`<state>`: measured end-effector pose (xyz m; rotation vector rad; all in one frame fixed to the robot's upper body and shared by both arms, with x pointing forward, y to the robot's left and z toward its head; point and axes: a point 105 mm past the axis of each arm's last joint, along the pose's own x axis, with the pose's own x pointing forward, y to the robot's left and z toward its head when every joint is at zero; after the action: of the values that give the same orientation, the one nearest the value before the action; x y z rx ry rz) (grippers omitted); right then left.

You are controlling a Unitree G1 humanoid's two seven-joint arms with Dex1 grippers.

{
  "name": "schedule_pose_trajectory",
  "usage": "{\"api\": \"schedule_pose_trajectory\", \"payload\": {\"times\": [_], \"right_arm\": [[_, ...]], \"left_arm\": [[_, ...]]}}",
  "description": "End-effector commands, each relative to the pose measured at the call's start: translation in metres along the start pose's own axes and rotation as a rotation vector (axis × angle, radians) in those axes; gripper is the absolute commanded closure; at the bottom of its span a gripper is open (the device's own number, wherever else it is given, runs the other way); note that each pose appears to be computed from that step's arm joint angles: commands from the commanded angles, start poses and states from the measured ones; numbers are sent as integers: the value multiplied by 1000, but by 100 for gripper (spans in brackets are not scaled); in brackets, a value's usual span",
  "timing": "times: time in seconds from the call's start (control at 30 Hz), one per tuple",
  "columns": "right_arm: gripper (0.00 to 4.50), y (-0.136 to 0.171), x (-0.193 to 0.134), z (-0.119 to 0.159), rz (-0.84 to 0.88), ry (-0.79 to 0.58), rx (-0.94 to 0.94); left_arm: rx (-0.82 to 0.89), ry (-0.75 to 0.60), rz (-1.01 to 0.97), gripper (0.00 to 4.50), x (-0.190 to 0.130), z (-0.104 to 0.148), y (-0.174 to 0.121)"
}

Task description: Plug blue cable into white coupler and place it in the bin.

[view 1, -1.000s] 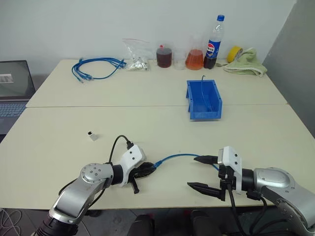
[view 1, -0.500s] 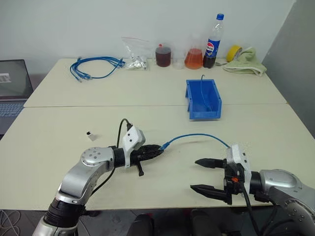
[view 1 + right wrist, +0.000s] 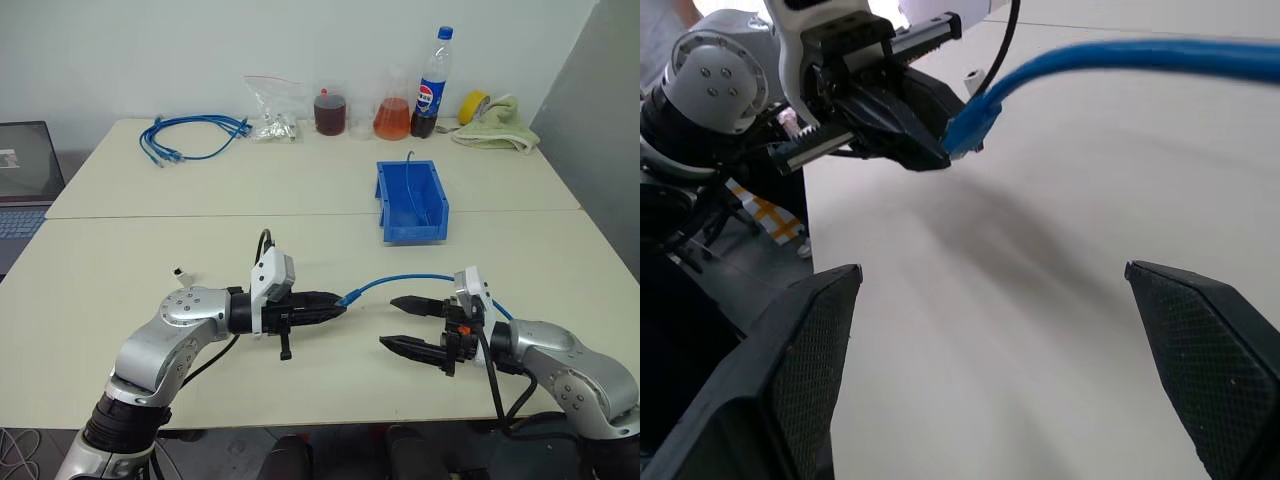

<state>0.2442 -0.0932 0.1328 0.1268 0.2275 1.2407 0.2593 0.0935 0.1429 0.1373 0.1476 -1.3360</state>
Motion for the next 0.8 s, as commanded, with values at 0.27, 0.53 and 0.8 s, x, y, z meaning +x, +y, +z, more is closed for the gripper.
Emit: {"api": "schedule_pose_trajectory", "payload": {"times": [0.27,0.53,0.8], "right_arm": [[0,11,29,29,95,-114,9],[0,20,34,30,146,-123,50],[0,20,36,27,153,-118,60]], "left_arm": [[-1,-49,-19,428,-2,12,-4],[-47,-53,-36,428,-3,12,-6],[-76,-62,-37,428,-6,15,-6]]}}
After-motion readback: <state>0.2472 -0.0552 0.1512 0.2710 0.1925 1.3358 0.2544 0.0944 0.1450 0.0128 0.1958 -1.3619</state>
